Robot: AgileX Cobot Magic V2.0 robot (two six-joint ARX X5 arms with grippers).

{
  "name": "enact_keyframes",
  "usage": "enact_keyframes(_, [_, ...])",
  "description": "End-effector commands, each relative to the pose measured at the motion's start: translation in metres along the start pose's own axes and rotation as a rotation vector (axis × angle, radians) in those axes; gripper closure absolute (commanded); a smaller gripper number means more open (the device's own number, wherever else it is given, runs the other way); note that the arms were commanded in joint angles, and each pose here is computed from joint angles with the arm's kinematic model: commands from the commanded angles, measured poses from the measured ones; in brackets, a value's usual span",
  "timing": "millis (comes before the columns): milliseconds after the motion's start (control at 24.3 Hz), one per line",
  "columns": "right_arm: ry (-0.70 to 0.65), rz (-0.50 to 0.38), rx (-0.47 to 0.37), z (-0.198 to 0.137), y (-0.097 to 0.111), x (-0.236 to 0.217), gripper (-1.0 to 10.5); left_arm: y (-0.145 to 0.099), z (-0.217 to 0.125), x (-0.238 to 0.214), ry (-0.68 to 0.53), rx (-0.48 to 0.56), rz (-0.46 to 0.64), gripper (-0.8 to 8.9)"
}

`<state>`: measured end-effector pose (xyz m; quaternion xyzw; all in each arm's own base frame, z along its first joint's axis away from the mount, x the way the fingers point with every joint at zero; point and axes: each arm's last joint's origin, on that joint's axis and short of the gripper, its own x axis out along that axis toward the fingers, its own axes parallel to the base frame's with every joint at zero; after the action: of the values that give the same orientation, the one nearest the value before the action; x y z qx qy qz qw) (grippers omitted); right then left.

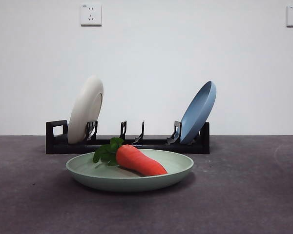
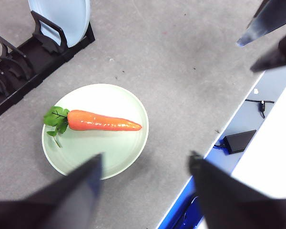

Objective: Take the green plate from the plate rack,put the plate on the table,take the carrot from the table,put the carrot in the plate

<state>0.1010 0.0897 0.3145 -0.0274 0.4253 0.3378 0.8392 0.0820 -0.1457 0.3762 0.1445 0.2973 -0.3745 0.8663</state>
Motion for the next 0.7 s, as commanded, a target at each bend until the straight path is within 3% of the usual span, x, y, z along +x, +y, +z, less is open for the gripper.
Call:
enact_keyframes(41, [-0.004,0.003,-0.012,-0.0008,0.0001,0.0003,9.5,-0.0004,-0.0009,0.0006,0.003,-0.005,0.000,8.21])
enact_keyframes(700, [-0.005,-0.001,-0.001,-0.0006,0.0000,0.0003,9.5,-0.0003,-0.0009,0.0006,0.003,-0.004,0.003,8.17])
